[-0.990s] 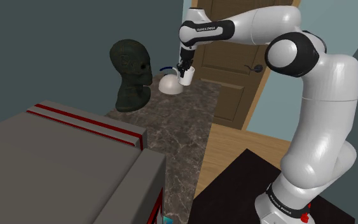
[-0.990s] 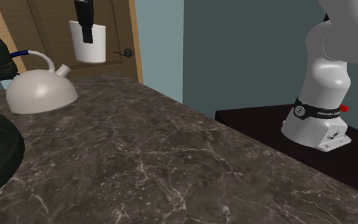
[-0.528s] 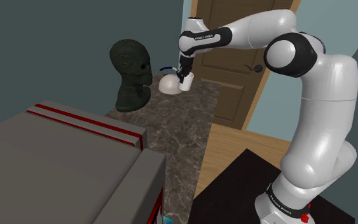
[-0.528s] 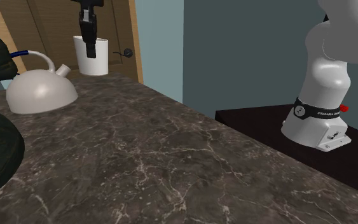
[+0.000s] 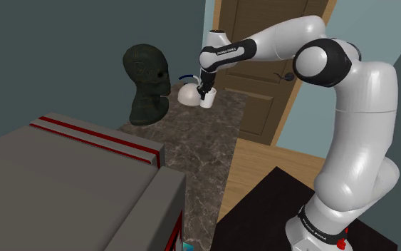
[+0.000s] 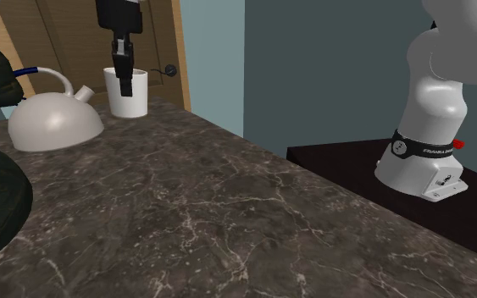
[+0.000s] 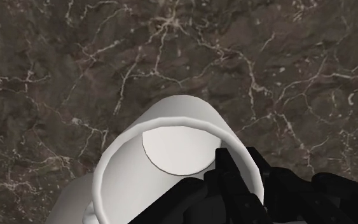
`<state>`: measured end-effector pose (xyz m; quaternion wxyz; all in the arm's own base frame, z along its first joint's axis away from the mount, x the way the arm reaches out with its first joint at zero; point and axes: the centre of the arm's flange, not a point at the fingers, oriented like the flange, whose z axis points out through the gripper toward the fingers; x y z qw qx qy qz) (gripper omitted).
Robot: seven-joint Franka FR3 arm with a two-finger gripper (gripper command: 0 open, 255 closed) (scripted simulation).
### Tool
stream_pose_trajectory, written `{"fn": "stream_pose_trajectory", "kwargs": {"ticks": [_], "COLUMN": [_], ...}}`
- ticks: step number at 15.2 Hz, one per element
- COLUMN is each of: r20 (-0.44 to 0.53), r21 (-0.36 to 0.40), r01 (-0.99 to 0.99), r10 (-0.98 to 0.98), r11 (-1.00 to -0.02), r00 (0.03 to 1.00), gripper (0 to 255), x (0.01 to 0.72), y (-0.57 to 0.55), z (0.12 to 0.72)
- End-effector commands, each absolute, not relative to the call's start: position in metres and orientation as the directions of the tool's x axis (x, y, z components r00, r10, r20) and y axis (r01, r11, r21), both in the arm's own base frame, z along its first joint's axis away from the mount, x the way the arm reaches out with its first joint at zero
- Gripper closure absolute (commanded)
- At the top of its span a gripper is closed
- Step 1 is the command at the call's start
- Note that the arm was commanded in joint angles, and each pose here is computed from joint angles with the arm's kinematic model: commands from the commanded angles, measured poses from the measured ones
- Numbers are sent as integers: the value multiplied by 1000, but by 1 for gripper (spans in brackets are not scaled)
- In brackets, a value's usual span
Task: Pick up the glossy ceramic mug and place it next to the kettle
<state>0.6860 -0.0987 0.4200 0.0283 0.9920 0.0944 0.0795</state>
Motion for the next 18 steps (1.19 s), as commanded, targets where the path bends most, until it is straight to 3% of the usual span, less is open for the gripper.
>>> {"fn": "stream_pose_trajectory", "kwargs": {"ticks": [1,10,18], "r20": [153,153,153], "r21": [71,71,71], "r01": [183,183,183], "r10": [192,192,192], "r11": [-981,-981,-981], "r00": [969,969,969], "gripper": [255,255,255], "x": [686,686,686], "y": [-98,-98,-98], "z": [408,361,358]}}
